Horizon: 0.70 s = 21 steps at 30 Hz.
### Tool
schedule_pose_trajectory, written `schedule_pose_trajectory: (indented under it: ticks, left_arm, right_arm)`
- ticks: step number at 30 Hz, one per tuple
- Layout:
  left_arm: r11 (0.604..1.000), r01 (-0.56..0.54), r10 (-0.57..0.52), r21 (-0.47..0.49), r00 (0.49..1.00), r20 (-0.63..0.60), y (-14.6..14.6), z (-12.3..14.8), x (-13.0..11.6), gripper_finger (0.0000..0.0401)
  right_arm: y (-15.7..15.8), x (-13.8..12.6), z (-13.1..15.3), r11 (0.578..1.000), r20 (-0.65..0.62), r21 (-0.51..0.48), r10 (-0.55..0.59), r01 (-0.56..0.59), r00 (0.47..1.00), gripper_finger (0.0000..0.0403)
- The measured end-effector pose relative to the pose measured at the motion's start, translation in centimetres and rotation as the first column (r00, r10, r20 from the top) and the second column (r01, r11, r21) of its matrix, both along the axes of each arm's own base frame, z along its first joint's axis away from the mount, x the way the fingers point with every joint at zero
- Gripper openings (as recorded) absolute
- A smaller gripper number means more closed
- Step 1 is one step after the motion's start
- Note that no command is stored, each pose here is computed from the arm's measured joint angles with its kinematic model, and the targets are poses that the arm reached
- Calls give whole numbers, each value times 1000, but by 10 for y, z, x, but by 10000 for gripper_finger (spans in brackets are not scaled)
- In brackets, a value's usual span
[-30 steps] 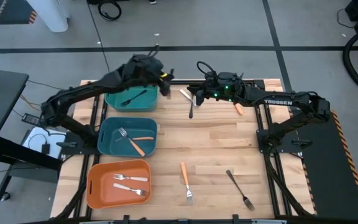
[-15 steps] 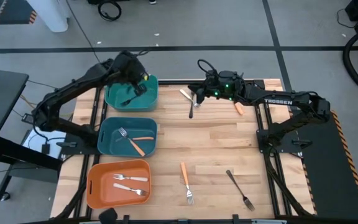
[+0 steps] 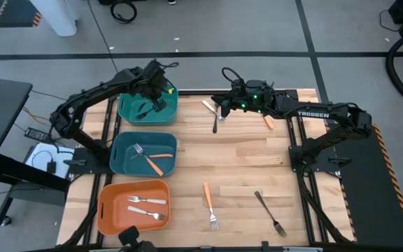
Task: Sort silverware by color (type)
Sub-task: Put the black fork into the green bin
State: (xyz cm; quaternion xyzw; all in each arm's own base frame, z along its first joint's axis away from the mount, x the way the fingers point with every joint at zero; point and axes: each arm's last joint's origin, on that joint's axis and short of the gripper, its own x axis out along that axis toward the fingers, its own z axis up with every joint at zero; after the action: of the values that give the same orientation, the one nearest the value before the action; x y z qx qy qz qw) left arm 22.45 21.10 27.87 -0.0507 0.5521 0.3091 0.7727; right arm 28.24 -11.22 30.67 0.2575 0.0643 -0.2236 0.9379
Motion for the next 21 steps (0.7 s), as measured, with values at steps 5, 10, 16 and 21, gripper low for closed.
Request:
schedule_pose_trajectory:
  ticks: [5, 10, 16, 21]
  left_arm:
    - [999, 24, -25, -26, 999, -45, 5, -13, 5, 24]
    - [999, 30, -32, -32, 998, -56, 7, -17, 7, 25]
    - [999, 33, -35, -31, 998, -57, 7, -17, 7, 25]
    - [997, 67, -69, -26, 995, -72, 7, -17, 7, 25]
  right_arm:
    - [0, -1, -2, 1000, -21, 14, -1, 1, 1000, 107]
    - [0, -1, -3, 1000, -30, 19, -1, 2, 1000, 107]
    - [0, -1, -4, 1000, -35, 15, 0, 0, 999, 107]
    - [0, -1, -4, 1000, -42, 16, 0, 0, 999, 107]
